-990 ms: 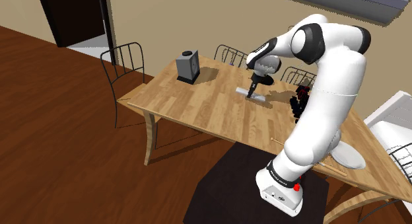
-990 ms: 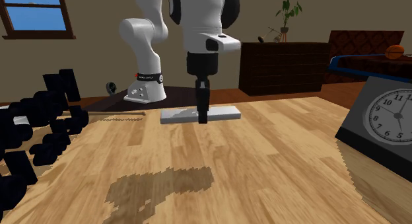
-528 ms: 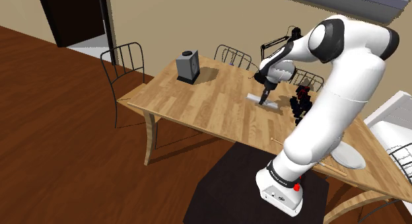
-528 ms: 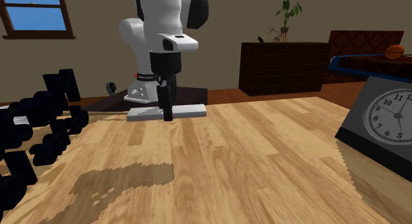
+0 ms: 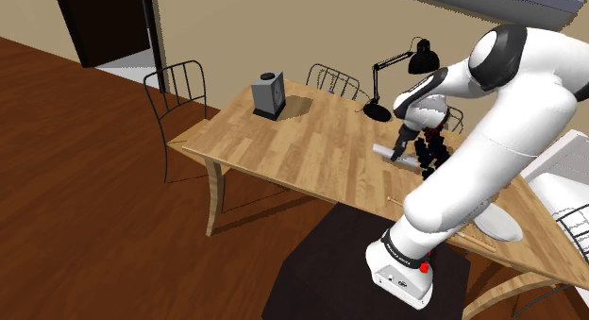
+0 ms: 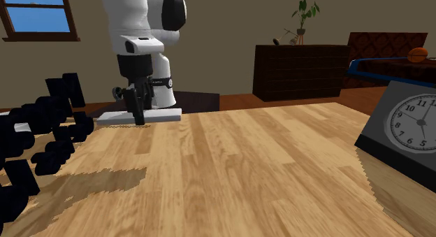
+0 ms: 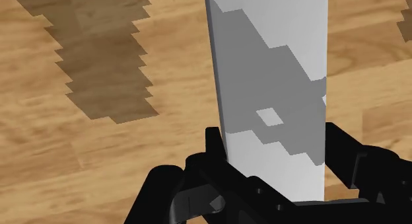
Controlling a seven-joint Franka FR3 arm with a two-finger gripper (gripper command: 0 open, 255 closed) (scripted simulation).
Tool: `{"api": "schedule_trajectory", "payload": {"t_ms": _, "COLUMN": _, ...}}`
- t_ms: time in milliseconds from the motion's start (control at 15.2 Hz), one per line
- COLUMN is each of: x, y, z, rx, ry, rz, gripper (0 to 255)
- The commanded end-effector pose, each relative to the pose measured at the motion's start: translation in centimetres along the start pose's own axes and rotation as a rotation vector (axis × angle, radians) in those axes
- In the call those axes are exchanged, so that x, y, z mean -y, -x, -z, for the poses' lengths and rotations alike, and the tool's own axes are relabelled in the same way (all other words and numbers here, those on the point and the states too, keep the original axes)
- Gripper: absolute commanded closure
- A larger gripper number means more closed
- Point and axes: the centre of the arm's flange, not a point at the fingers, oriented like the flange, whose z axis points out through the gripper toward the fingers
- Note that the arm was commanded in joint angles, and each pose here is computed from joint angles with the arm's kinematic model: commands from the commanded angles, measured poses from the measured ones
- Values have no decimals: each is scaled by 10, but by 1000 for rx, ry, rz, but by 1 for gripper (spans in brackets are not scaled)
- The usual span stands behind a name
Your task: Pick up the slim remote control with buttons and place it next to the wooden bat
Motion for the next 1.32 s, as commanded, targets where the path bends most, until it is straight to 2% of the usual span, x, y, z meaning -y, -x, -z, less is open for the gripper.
{"api": "schedule_trajectory", "payload": {"t_ms": 0, "x": 4, "y": 29, "z": -2, "rx": 0, "ry": 0, "rz": 2, "gripper": 255}}
{"api": "schedule_trajectory", "payload": {"t_ms": 132, "x": 11, "y": 63, "z": -2, "rx": 0, "ry": 0, "rz": 2, "gripper": 255}}
{"api": "schedule_trajectory", "payload": {"t_ms": 1122, "x": 9, "y": 63, "z": -81, "rx": 0, "ry": 0, "rz": 2, "gripper": 255}}
{"api": "schedule_trajectory", "payload": {"t_ms": 1254, "x": 9, "y": 63, "z": -81, "rx": 0, "ry": 0, "rz": 2, "gripper": 255}}
